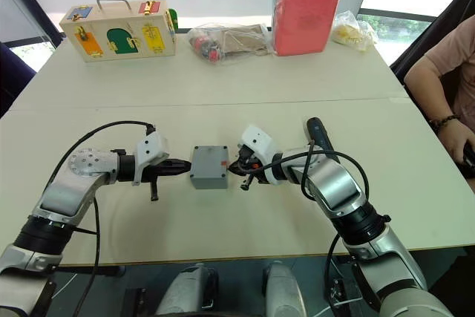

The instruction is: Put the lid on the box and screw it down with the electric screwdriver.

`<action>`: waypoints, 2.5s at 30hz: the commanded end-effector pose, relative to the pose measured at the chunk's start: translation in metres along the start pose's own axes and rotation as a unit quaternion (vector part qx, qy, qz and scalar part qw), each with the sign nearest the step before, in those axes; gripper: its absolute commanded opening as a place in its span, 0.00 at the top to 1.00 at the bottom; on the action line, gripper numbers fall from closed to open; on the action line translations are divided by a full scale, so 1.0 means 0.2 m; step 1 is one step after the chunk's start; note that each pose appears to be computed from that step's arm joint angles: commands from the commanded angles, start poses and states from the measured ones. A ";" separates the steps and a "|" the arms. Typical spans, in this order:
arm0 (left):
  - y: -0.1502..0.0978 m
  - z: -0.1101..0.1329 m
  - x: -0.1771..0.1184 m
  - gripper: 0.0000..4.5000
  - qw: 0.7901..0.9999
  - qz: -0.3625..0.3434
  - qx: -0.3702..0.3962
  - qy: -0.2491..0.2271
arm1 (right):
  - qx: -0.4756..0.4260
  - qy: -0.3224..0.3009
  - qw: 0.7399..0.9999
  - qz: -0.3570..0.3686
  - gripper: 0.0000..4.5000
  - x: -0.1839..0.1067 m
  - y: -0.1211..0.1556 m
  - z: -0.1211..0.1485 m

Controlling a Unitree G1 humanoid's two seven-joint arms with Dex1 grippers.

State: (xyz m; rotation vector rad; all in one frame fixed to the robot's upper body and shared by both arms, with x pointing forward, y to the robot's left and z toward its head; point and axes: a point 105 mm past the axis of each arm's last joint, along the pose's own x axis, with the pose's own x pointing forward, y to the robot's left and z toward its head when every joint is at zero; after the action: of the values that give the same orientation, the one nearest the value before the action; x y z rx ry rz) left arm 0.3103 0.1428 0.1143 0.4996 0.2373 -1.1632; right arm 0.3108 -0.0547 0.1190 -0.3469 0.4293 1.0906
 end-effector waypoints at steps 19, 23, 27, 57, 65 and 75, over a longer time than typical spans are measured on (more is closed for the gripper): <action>0.02 0.14 -0.18 1.00 1.000 0.015 0.024 -0.014 | -0.044 -0.049 0.995 -0.077 0.93 -0.16 -0.15 0.15; 0.07 0.21 -0.27 1.00 0.998 0.043 0.027 -0.025 | -0.027 -0.078 0.990 -0.119 0.65 -0.21 -0.25 0.22; 0.11 0.28 -0.31 1.00 0.996 0.066 0.037 -0.039 | -0.010 -0.085 0.982 -0.166 0.31 -0.18 -0.36 0.22; 0.10 0.44 -0.25 1.00 0.993 0.065 0.044 -0.085 | 0.071 -0.073 0.969 -0.223 0.75 -0.04 -0.54 0.09; 0.10 0.44 -0.24 1.00 0.993 0.065 0.043 -0.086 | 0.072 -0.070 0.971 -0.218 1.00 -0.05 -0.53 0.10; 0.09 0.43 -0.24 1.00 0.994 0.062 0.042 -0.086 | 0.054 -0.106 0.969 -0.215 1.00 -0.16 -0.52 0.27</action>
State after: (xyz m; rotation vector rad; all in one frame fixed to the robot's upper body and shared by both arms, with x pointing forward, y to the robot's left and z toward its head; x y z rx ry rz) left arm 0.3062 0.1473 0.2053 0.4661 0.0486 -1.0813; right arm 0.4024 -0.1010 0.1586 -0.2096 0.2948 0.6462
